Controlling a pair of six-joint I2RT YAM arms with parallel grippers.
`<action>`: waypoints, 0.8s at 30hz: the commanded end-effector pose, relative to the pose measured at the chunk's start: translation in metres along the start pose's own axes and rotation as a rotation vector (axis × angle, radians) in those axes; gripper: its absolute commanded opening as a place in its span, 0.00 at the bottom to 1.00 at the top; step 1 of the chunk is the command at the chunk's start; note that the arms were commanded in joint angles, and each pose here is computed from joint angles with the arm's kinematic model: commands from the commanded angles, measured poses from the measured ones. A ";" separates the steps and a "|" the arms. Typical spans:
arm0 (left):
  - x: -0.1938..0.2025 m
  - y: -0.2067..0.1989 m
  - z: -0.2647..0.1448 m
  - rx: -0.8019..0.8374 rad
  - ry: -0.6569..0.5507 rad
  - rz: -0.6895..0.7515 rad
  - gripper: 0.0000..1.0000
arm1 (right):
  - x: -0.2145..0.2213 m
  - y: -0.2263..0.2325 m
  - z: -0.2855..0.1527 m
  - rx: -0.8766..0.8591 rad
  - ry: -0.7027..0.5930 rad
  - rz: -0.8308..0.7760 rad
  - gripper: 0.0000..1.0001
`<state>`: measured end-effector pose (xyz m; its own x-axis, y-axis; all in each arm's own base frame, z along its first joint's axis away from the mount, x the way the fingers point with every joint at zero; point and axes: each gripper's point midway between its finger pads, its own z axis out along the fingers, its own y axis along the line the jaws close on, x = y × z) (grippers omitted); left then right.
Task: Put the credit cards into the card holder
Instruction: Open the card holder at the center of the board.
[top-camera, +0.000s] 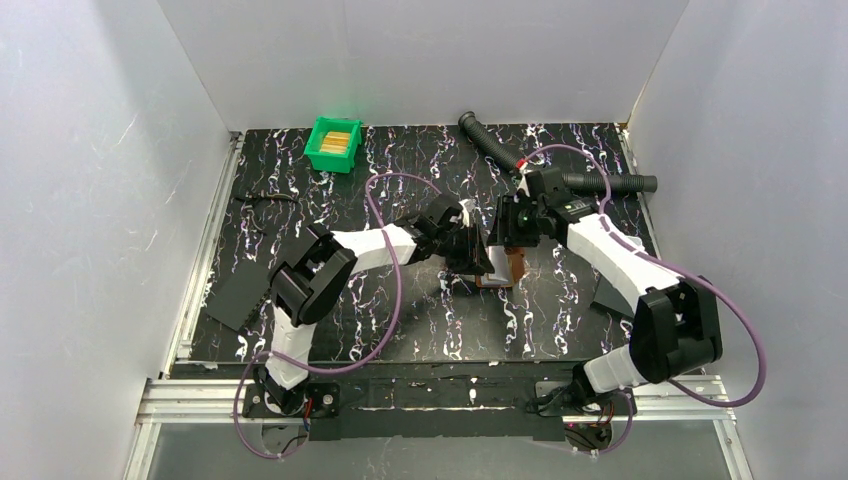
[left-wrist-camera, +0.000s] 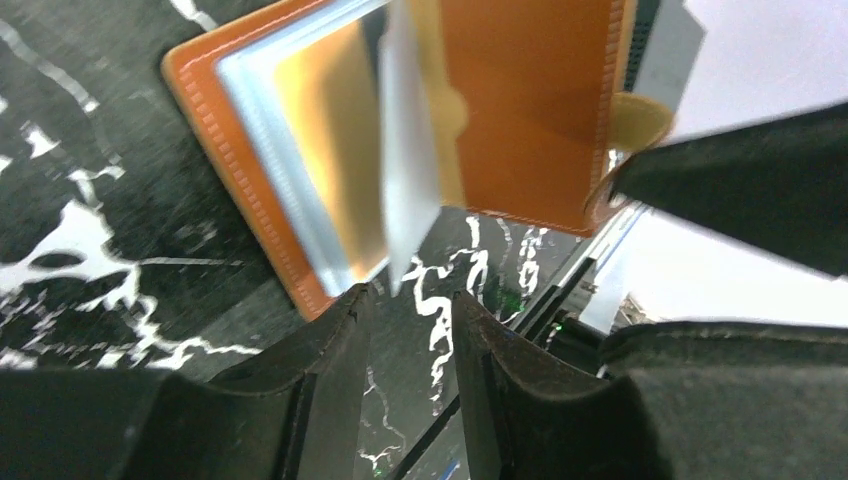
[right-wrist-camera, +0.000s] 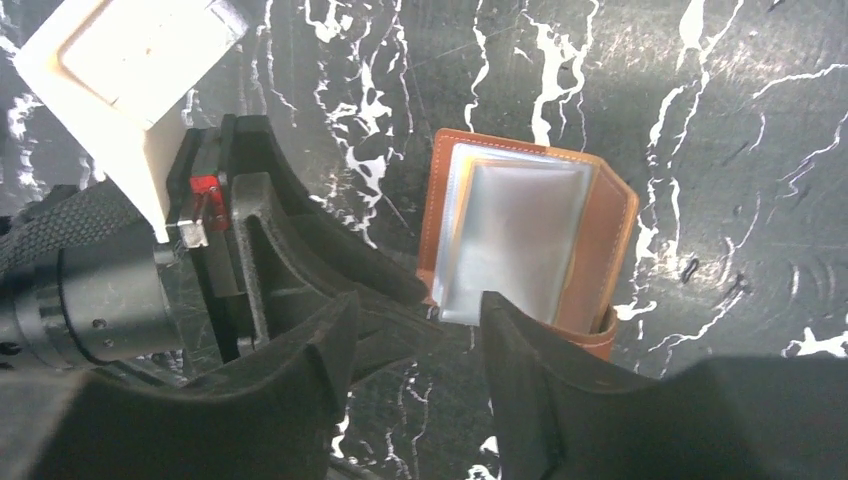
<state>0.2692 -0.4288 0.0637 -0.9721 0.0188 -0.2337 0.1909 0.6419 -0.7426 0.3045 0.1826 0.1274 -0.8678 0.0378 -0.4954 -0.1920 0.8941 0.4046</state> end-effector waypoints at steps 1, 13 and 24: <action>-0.001 0.010 -0.024 -0.081 -0.059 -0.004 0.35 | 0.005 -0.001 0.023 0.081 0.031 -0.109 0.62; 0.021 0.053 -0.057 -0.211 -0.059 -0.062 0.45 | 0.036 -0.043 0.059 0.309 0.088 -0.201 0.76; 0.010 0.049 -0.044 -0.195 -0.034 -0.083 0.56 | 0.054 -0.041 0.074 0.243 0.128 -0.185 0.75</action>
<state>0.2530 -0.3585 0.0452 -0.9788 -0.0596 -0.1958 0.0756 0.7838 -0.6164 0.3009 0.1773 0.0362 -0.8801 -0.1805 -0.4391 -0.2421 0.9663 0.0879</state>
